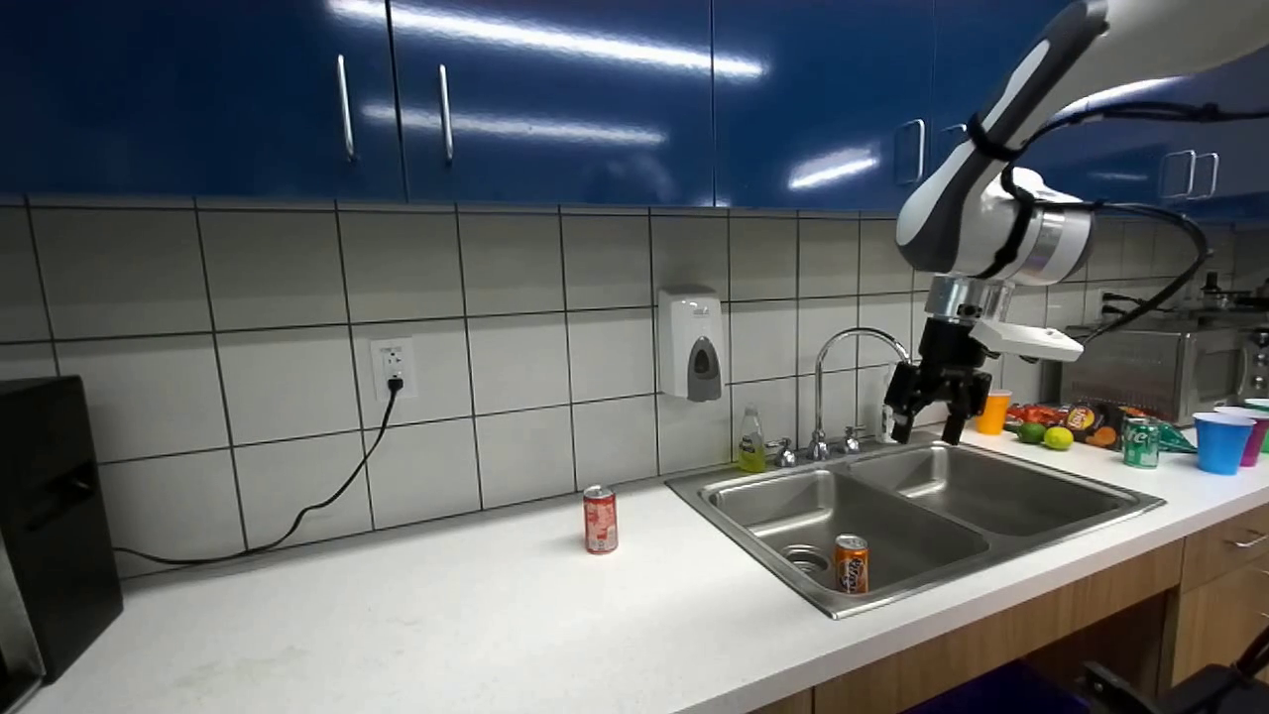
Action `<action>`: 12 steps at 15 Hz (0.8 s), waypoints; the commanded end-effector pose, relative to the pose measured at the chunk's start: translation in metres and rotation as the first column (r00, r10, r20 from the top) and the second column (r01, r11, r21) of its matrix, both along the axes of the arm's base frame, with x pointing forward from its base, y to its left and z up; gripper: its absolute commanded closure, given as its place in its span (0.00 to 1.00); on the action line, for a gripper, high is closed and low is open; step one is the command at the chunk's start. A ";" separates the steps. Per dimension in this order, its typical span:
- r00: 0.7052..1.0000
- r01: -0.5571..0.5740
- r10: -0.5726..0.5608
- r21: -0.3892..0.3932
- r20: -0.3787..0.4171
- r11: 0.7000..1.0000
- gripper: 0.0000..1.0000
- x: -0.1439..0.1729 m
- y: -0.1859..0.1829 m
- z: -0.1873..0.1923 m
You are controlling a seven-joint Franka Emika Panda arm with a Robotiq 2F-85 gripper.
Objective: Move the can from the sink to the left counter
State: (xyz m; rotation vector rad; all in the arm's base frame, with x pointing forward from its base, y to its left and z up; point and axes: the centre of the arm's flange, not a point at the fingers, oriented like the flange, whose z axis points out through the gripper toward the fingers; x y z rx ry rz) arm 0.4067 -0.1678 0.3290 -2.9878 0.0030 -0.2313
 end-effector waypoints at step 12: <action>0.999 0.040 -0.040 -0.067 -0.002 0.997 0.00 0.134 -0.059 -0.149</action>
